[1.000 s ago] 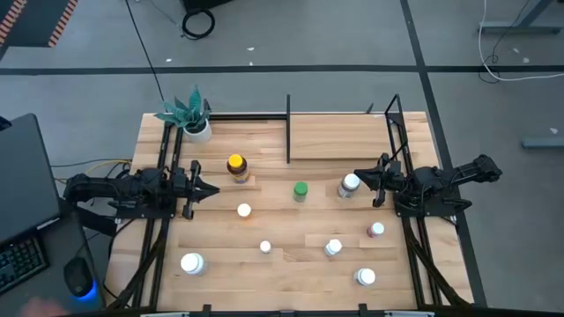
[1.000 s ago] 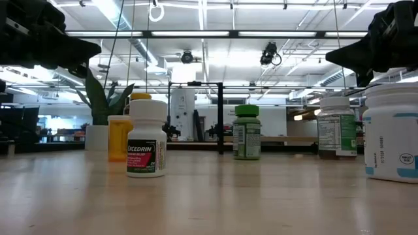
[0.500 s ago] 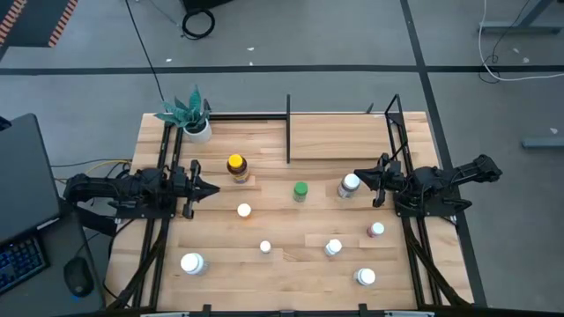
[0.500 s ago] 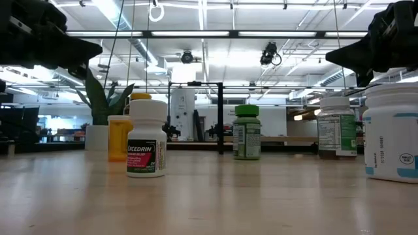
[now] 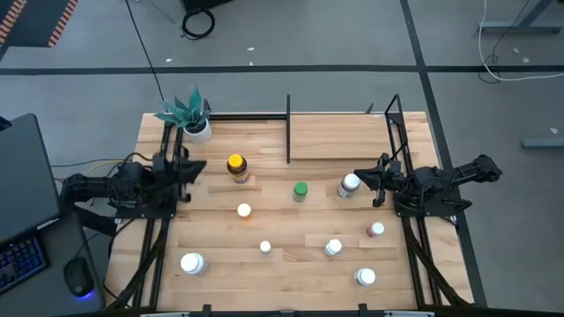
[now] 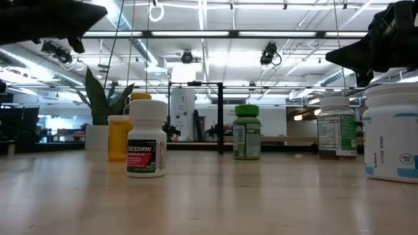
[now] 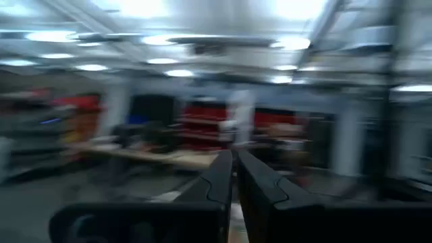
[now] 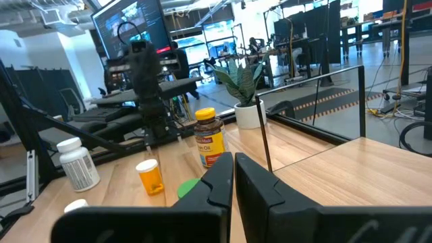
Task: Pick and place medicine bottles onto shelf by color
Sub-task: Put the transparent pill bottle on the shelf
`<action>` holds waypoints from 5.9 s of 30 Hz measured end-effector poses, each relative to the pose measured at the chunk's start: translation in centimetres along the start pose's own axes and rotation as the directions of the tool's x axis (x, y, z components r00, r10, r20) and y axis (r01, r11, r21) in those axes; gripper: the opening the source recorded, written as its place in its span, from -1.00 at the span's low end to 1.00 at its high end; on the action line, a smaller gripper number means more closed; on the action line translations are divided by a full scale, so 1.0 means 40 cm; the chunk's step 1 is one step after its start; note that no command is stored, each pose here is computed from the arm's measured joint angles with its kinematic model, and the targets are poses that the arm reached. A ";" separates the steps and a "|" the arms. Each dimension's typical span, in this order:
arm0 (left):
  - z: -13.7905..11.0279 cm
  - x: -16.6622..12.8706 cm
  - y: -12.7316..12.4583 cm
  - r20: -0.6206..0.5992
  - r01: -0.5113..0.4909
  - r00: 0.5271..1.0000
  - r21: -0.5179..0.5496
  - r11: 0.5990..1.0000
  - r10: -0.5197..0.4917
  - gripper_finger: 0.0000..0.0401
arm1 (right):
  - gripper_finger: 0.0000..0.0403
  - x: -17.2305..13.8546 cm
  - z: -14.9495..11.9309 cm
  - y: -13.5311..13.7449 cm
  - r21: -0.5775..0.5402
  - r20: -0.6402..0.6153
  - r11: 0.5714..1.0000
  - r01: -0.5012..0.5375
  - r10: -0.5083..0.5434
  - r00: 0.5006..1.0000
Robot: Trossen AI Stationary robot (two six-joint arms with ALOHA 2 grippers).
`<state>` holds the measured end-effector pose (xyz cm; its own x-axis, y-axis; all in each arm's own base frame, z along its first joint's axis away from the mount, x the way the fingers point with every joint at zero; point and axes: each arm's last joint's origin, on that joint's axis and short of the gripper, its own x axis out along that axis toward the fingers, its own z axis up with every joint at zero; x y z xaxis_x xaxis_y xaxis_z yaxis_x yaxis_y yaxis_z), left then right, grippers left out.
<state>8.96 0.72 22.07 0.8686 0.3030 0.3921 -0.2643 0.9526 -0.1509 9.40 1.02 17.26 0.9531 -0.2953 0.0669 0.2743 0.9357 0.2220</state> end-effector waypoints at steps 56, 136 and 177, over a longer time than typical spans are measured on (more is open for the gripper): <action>0.170 0.336 0.034 -0.243 -0.449 0.834 0.221 0.866 0.495 -0.49 | -0.45 0.006 0.281 0.020 0.212 0.231 0.926 0.311 -0.357 0.905; 0.178 0.265 0.036 -0.374 -0.508 0.776 0.108 0.855 0.508 -0.03 | 0.44 0.349 0.110 0.019 -0.179 -0.969 0.777 0.604 -0.247 0.030; 0.177 0.265 0.037 -0.375 -0.510 0.775 0.105 0.854 0.509 -0.05 | 0.22 0.321 0.361 -0.304 -0.382 -0.891 0.752 0.537 -0.455 0.003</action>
<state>14.79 5.51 32.44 0.6960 0.7091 -0.1127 -0.7122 0.6620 -0.2335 16.44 -16.93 29.48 -0.0077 -0.2545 -0.9670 0.7667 0.6193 -0.1691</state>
